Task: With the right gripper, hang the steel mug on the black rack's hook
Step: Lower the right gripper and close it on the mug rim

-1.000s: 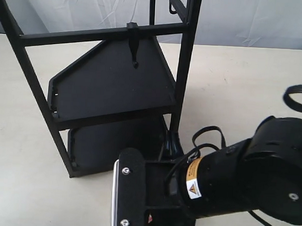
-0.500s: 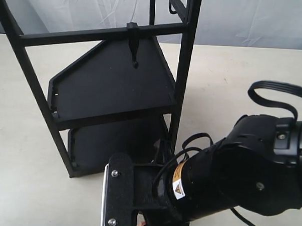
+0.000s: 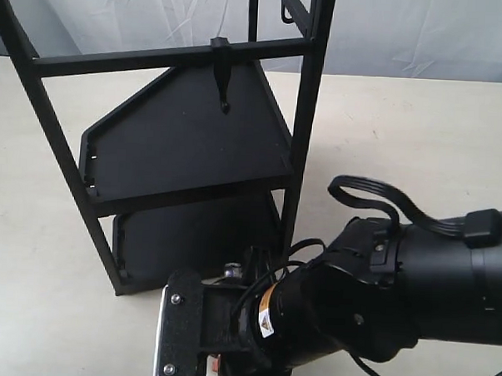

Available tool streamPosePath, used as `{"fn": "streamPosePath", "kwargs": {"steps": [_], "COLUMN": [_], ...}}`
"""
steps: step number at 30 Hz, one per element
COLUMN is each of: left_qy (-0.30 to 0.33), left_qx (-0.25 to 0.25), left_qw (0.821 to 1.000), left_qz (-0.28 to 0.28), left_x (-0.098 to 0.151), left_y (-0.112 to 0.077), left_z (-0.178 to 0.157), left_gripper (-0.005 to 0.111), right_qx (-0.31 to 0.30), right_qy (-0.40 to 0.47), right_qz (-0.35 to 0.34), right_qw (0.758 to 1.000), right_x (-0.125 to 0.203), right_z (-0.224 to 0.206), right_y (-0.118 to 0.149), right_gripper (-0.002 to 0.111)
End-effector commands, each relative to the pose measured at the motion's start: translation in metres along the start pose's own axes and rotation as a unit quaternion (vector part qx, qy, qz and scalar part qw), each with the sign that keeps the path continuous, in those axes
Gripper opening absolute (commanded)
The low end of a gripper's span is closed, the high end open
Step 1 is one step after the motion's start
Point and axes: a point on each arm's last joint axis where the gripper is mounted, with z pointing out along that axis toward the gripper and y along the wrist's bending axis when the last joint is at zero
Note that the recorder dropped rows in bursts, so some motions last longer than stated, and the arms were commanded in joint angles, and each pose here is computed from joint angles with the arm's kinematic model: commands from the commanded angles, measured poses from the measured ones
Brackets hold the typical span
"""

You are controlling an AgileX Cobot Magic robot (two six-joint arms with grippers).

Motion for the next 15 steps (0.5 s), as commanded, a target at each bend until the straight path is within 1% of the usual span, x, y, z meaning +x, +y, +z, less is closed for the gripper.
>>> {"fn": "streamPosePath", "kwargs": {"steps": [1, 3, 7, 9, 12, 15], "left_qy": [-0.005, -0.005, -0.005, -0.005, -0.005, -0.005], "left_qx": [0.005, 0.005, 0.005, 0.005, 0.005, 0.005], "left_qw": [1.0, 1.0, 1.0, 1.0, 1.0, 1.0], "left_qz": [-0.005, -0.005, -0.005, -0.005, -0.005, -0.005], "left_x": [-0.001, -0.001, -0.001, -0.001, -0.001, -0.001], "left_y": [-0.001, -0.001, -0.001, -0.001, -0.001, -0.001], "left_z": [0.0, 0.0, 0.0, 0.0, 0.0, 0.0], "left_gripper": [0.002, 0.002, 0.002, 0.002, 0.002, 0.002], "right_qx": [-0.006, -0.002, 0.029, 0.031, 0.014, 0.015], "right_qy": [-0.018, -0.034, -0.091, -0.105, -0.107, -0.127], "right_qz": [0.031, 0.039, 0.04, 0.043, 0.047, 0.057], "right_qw": [0.999, 0.999, 0.995, 0.993, 0.993, 0.99], "right_x": [-0.005, -0.008, -0.015, -0.016, -0.008, 0.007], "right_z": [-0.012, -0.022, -0.053, -0.067, -0.087, -0.102], "right_y": [0.002, 0.003, 0.002, 0.004, 0.014, 0.026], "right_gripper": [-0.001, -0.001, -0.001, -0.001, -0.001, -0.001]}}
